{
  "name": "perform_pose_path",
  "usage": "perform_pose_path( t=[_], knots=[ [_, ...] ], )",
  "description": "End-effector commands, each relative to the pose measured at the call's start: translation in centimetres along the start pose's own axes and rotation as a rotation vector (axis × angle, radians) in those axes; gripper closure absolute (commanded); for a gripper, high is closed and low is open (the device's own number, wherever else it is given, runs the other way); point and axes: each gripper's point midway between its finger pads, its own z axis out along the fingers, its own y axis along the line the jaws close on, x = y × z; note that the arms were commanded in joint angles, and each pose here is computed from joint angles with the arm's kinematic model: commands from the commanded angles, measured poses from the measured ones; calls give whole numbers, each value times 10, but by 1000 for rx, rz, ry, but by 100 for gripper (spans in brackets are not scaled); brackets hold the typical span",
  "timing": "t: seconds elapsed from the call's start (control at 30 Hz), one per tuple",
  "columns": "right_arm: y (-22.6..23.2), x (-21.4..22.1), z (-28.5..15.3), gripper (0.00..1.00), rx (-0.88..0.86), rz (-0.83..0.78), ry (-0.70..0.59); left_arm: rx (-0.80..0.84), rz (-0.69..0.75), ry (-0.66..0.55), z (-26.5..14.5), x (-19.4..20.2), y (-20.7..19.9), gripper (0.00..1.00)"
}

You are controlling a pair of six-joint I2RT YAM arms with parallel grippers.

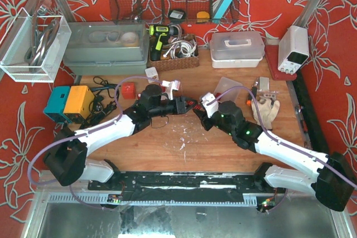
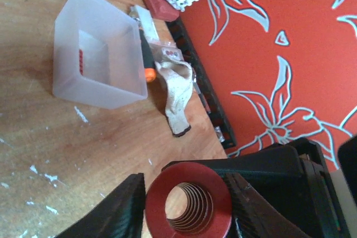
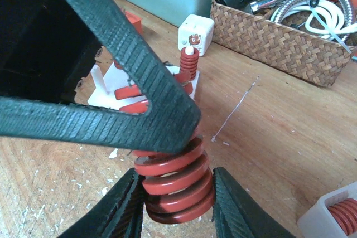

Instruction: Install the large spring

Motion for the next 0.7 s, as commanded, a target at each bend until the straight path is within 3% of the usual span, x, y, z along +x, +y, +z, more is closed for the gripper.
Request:
perform_pose_path(
  t=[0.0,0.13,0.23,0.5,0.67],
  knots=[
    [7,-12,0,97,-18,-21,-45,21,14,-29,-1,-10,-8,63],
    [8,-10,1,95,-23,-26,-41,17,21,-30,-1,-10,-7,82],
    [9,-9,3,89,-24,-26,-36,4,33,-47,-4,-11,-5,91],
    [5,-5,6,47,-1,-19,-19,-67,114,-119,-17,-21,0,100],
    [-4,-5,2,15,51,-5,-34,-229,197,-196,-35,-32,22,100]
  ],
)
